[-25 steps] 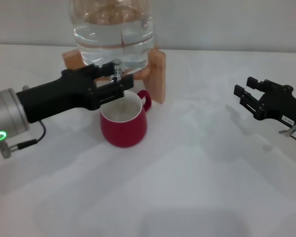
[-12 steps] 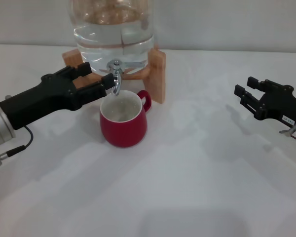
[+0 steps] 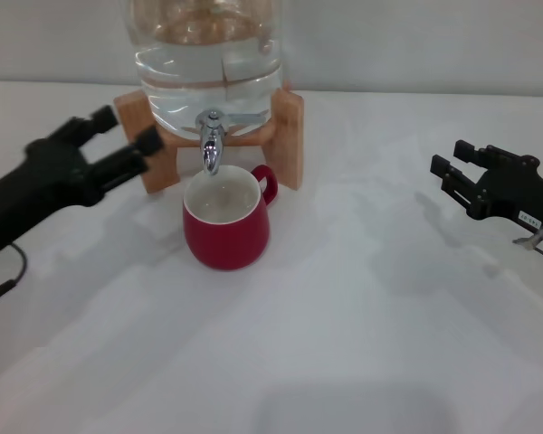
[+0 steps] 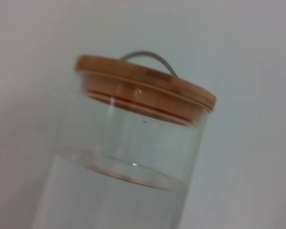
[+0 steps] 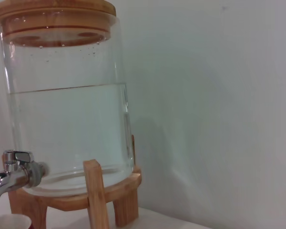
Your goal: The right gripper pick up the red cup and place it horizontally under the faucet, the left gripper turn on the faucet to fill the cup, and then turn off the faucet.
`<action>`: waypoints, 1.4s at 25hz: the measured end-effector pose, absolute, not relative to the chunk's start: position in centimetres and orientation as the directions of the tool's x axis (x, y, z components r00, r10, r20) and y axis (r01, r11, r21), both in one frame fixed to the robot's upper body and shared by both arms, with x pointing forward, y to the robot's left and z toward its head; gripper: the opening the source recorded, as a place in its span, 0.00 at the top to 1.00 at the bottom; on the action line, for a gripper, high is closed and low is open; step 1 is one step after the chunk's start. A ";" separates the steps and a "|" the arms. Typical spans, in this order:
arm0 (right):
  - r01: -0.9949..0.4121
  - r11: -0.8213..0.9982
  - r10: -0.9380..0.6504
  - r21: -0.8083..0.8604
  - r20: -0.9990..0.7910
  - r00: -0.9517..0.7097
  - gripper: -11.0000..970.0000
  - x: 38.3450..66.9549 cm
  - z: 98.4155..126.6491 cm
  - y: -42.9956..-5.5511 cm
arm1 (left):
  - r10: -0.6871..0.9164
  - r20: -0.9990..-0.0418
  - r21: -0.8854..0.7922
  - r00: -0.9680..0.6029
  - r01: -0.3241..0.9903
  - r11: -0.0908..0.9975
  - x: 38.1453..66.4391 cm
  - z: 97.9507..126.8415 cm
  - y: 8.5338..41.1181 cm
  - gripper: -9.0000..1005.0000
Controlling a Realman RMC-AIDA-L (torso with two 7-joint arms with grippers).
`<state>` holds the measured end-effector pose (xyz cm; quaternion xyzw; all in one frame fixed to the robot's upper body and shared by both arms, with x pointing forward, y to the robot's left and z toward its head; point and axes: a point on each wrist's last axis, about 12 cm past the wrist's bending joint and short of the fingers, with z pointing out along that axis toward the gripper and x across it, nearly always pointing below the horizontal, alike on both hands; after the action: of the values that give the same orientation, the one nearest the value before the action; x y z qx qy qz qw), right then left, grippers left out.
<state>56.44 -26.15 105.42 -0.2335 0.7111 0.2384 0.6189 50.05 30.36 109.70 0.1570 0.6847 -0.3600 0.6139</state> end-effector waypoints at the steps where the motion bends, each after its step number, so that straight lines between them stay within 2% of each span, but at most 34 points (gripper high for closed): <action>1: -0.627 0.777 -0.037 0.050 -0.991 -0.125 0.59 56.4 105.4 -26.2 | -0.244 -0.951 -0.307 -0.189 0.647 0.698 49.9 109.5 30.8 0.11; 7: -0.628 0.777 -0.036 0.051 -0.992 -0.125 0.59 56.4 105.4 -26.1 | -0.386 -0.910 -0.399 -0.152 0.575 0.714 49.1 108.6 33.4 0.11; 22: -0.634 0.772 -0.032 0.056 -0.991 -0.126 0.59 56.3 105.3 -25.8 | -0.419 -0.880 -0.472 -0.222 0.495 0.729 50.4 106.5 33.0 0.11; 28: -0.640 0.766 -0.025 0.057 -0.993 -0.119 0.59 56.3 105.4 -25.7 | -0.408 -0.890 -0.456 -0.204 0.451 0.768 50.0 105.2 33.2 0.11; 35: -0.642 0.765 -0.028 0.055 -0.993 -0.119 0.59 56.2 105.4 -25.7 | -0.415 -0.885 -0.464 -0.209 0.460 0.757 50.0 105.2 33.1 0.11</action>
<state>56.24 -25.69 105.42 -0.2372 0.7058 0.2474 0.6199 49.96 33.05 105.23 0.0159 0.6954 -0.3480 0.6286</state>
